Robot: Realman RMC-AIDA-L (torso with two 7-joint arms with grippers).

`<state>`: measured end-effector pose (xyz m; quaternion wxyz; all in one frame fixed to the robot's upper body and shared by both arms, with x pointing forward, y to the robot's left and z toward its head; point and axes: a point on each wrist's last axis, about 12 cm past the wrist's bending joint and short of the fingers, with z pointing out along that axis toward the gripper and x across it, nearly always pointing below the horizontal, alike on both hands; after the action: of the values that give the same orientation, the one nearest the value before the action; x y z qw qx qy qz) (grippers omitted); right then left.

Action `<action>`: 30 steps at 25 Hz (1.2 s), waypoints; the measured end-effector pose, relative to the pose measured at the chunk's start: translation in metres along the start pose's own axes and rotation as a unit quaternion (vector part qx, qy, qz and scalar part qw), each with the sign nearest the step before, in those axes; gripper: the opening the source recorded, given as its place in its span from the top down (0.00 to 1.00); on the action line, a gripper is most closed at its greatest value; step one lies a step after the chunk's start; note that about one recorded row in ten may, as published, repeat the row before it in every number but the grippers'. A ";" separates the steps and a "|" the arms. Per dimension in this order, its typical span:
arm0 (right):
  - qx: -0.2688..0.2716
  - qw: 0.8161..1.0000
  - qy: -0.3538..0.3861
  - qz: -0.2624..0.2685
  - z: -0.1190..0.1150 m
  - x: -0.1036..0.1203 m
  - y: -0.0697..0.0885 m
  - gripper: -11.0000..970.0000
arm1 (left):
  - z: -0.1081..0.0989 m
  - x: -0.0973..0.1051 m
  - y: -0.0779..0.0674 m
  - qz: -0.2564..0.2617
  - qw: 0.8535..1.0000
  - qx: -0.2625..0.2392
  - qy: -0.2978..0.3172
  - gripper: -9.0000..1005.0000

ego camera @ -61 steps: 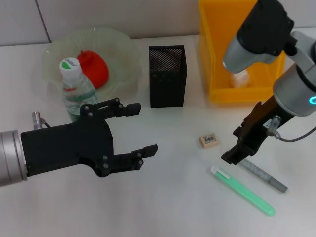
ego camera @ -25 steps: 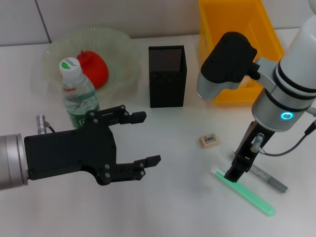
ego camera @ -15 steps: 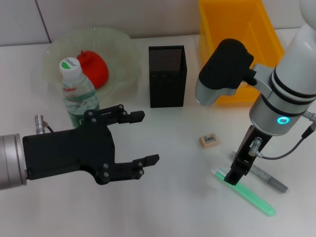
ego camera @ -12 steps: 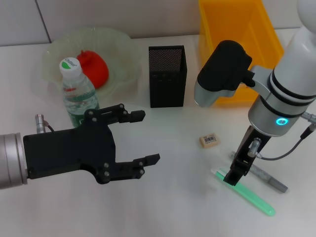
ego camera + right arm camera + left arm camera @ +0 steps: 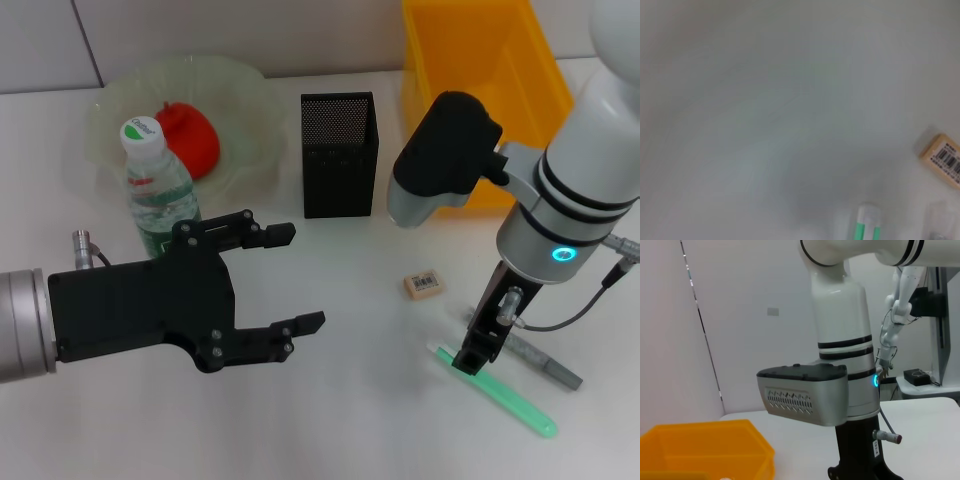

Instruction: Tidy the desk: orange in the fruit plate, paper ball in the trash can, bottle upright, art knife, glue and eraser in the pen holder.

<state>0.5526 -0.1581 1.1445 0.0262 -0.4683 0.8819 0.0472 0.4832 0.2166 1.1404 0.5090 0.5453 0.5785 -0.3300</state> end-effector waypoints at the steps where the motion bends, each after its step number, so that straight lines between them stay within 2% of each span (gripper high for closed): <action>1: 0.001 1.000 0.000 -0.002 0.001 0.000 0.001 0.40 | 0.000 0.000 0.000 0.000 1.000 0.000 0.000 0.22; 3: 0.001 1.000 0.001 -0.004 0.002 -0.001 0.002 0.45 | 0.000 0.000 -0.001 -0.001 1.000 0.000 0.000 0.22; 8: 0.002 1.000 -0.002 -0.003 0.002 -0.002 0.002 0.50 | 0.000 0.001 -0.001 -0.002 1.000 0.000 0.001 0.22; 27: 0.000 1.000 -0.001 -0.005 0.011 -0.005 0.006 0.50 | 0.001 0.000 -0.002 -0.001 1.000 0.004 0.000 0.22; 30: 0.001 1.000 0.001 -0.007 0.012 -0.006 0.007 0.54 | 0.001 0.000 -0.002 -0.001 1.000 0.004 0.000 0.22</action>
<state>0.5501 -0.1473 1.1334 0.0267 -0.4745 0.8787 0.0454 0.4820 0.2151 1.1394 0.5065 0.5468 0.5778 -0.3326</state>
